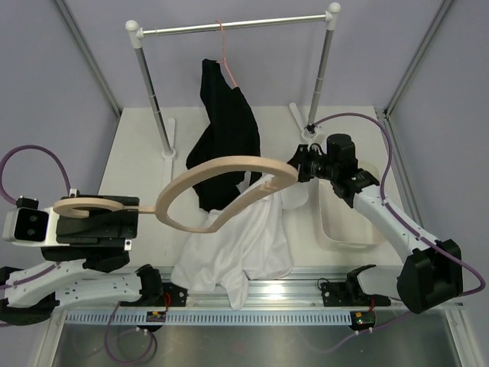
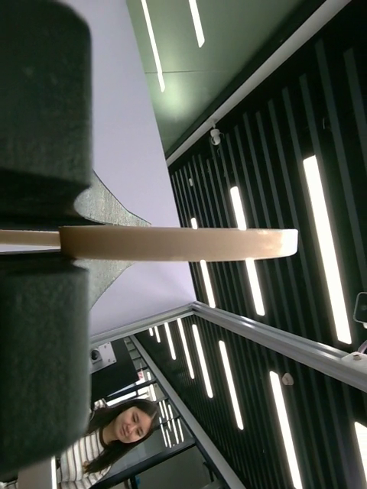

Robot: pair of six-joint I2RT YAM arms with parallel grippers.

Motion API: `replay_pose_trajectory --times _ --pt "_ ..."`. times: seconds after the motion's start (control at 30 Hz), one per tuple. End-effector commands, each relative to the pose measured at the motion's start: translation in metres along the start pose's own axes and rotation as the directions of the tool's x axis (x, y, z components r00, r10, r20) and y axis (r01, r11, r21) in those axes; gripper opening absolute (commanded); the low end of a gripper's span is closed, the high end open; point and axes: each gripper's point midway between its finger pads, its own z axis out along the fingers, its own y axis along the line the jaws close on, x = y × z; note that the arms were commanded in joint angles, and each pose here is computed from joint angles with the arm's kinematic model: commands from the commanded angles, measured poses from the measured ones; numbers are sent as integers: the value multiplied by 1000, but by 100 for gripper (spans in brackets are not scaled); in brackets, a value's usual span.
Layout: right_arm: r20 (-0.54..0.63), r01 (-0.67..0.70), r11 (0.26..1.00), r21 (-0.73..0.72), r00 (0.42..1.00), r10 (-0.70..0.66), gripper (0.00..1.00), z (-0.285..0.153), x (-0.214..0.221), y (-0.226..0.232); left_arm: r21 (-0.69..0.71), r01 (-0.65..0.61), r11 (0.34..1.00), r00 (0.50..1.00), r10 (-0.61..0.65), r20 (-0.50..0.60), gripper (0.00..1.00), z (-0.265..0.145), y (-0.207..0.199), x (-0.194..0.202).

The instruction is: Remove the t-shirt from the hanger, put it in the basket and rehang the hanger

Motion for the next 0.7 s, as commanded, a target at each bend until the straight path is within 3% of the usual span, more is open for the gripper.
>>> replay_pose_trajectory --times 0.0,0.13,0.27,0.4,0.53,0.67 --pt "69 87 994 69 993 -91 0 -14 -33 9 -39 -38 999 998 40 57 0 1 3 -30" --pt "104 125 966 224 983 -151 0 -38 -69 8 -79 -50 996 999 50 -4 0 -12 6 -27" --pt "156 138 947 291 969 -189 0 -66 -103 28 -114 -77 991 997 73 -38 0 -29 7 -30" --pt "218 133 919 372 949 -226 0 -89 -128 33 -142 -75 987 987 53 -153 0 -43 8 -18" --pt "192 140 935 327 959 -211 0 -82 -115 35 -152 -71 986 965 29 -262 0 -57 9 5" --pt "93 119 955 270 984 -150 0 -47 -55 12 -183 -53 982 927 -20 -375 0 -79 10 33"
